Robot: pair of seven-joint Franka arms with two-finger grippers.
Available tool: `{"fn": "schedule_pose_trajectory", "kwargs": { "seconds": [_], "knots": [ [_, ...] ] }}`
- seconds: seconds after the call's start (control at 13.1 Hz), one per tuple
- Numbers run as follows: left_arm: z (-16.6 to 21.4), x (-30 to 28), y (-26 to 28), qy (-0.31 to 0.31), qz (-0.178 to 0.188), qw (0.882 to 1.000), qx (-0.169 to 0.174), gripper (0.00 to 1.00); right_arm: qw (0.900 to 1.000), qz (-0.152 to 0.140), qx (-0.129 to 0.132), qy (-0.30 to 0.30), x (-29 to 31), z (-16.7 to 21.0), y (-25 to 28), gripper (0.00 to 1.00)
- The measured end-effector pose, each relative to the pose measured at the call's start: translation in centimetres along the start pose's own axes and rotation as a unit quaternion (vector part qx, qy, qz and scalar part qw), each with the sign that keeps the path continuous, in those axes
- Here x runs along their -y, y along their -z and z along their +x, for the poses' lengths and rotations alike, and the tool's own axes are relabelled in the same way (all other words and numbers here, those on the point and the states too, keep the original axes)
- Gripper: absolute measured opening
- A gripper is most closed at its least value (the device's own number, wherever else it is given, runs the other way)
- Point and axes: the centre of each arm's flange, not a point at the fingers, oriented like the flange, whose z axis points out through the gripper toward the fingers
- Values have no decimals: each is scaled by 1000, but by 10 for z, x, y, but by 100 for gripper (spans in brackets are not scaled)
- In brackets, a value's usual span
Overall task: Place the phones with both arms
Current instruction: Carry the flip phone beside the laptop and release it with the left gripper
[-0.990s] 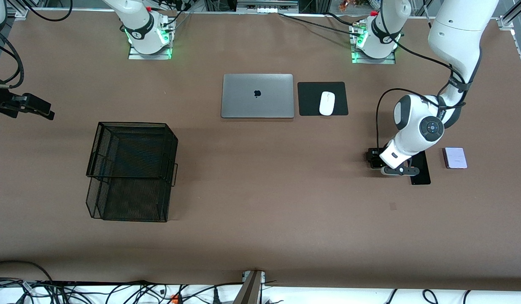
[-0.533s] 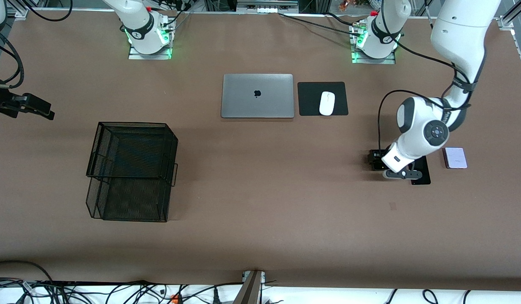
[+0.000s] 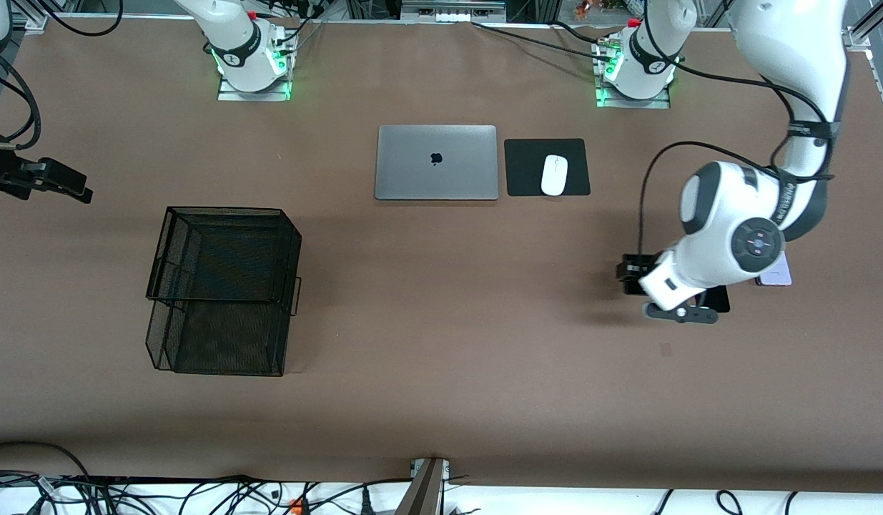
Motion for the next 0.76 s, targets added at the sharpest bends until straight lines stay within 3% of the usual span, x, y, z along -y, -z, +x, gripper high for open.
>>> {"fn": "schedule_pose_trajectory", "kwargs": {
  "seconds": [0.23, 0.76],
  "knots": [
    [-9, -90, 5, 16, 4, 1000, -10, 81, 1000, 0, 0, 0, 0, 0, 0, 100],
    [-27, -257, -40, 29, 8, 999, -12, 81, 1000, 0, 0, 0, 0, 0, 0, 100]
  ]
}}
